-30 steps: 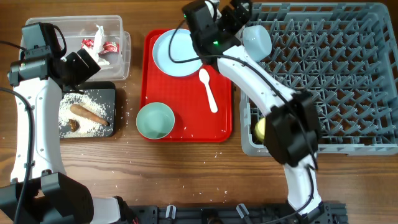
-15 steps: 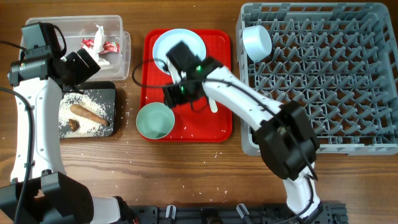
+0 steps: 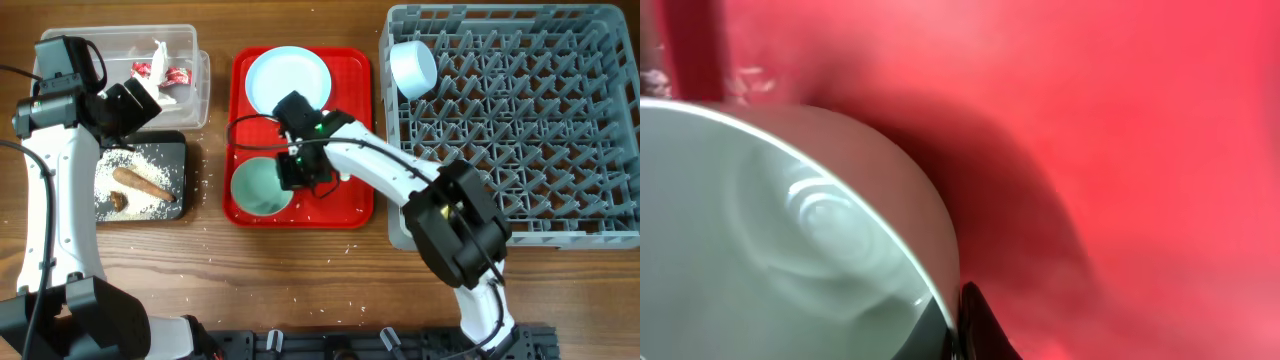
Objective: Sort waste into correct bins and load items into the dishwasher rack
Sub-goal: 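Place light green bowl upside down in the rack, release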
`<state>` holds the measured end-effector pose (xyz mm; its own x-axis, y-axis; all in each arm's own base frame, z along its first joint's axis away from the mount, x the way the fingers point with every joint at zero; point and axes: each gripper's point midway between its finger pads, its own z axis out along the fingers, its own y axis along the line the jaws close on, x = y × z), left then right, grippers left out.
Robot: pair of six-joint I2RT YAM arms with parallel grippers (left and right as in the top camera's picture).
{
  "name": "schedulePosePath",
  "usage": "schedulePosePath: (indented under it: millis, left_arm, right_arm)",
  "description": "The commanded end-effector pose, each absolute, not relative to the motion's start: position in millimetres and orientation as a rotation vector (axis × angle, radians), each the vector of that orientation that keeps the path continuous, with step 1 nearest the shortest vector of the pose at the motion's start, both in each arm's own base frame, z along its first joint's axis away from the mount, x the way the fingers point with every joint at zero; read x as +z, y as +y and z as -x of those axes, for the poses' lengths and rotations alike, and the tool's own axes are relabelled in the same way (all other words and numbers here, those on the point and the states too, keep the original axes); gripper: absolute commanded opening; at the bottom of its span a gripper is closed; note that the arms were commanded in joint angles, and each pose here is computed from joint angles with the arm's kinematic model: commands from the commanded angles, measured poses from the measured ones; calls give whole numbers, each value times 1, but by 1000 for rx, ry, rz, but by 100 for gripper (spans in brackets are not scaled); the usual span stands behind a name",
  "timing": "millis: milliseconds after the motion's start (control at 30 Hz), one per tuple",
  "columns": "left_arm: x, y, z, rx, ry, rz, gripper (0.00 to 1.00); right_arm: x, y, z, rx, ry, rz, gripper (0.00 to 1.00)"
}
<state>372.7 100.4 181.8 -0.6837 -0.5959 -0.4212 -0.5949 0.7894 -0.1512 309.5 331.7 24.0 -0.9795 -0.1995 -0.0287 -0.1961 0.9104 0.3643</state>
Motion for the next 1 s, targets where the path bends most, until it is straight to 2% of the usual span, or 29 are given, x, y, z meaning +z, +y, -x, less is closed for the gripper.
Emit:
schedulePosePath:
  millis: [0, 67, 167, 233, 300, 400, 467, 567, 667, 767, 867, 967]
  left_arm:
    - [183, 103, -375, 5, 2517, 901, 100]
    - [183, 103, -375, 4, 2516, 901, 100]
    - [183, 103, -375, 5, 2516, 901, 100]
    - [183, 103, -375, 4, 2516, 901, 100]
    - [183, 103, -375, 4, 2516, 901, 100]
    - [183, 103, -375, 5, 2516, 901, 100]
    - [183, 103, -375, 5, 2516, 901, 100]
    - [183, 103, -375, 5, 2516, 901, 100]
    - [183, 103, -375, 4, 2516, 901, 100]
    - [183, 103, -375, 5, 2517, 901, 100]
    - [183, 103, -375, 5, 2517, 901, 100]
    - [183, 103, -375, 5, 2517, 901, 100]
  right_arm:
    - [110, 271, -372, -441, -3383, -158, 4]
    - [165, 204, -395, -175, -3597, 41, 4]
    - [261, 94, -402, 342, -3852, 422, 4]
    - [311, 51, -391, 657, -3935, 509, 4]
    - [336, 23, -381, 1067, -3889, 498, 4]
    - [327, 3, -378, 1486, -3676, 382, 4]
    - [301, -1, -388, 1777, -3379, 33, 4]
    - [269, 2, -403, 1989, -3075, -220, 4]
    - [234, 26, -414, 2002, -2932, -458, 5]
    - [201, 42, -415, 1941, -2882, -576, 4]
    - [182, 41, -412, 1926, -2797, -626, 4]
    - [185, 36, -409, 1998, -2749, -598, 4]
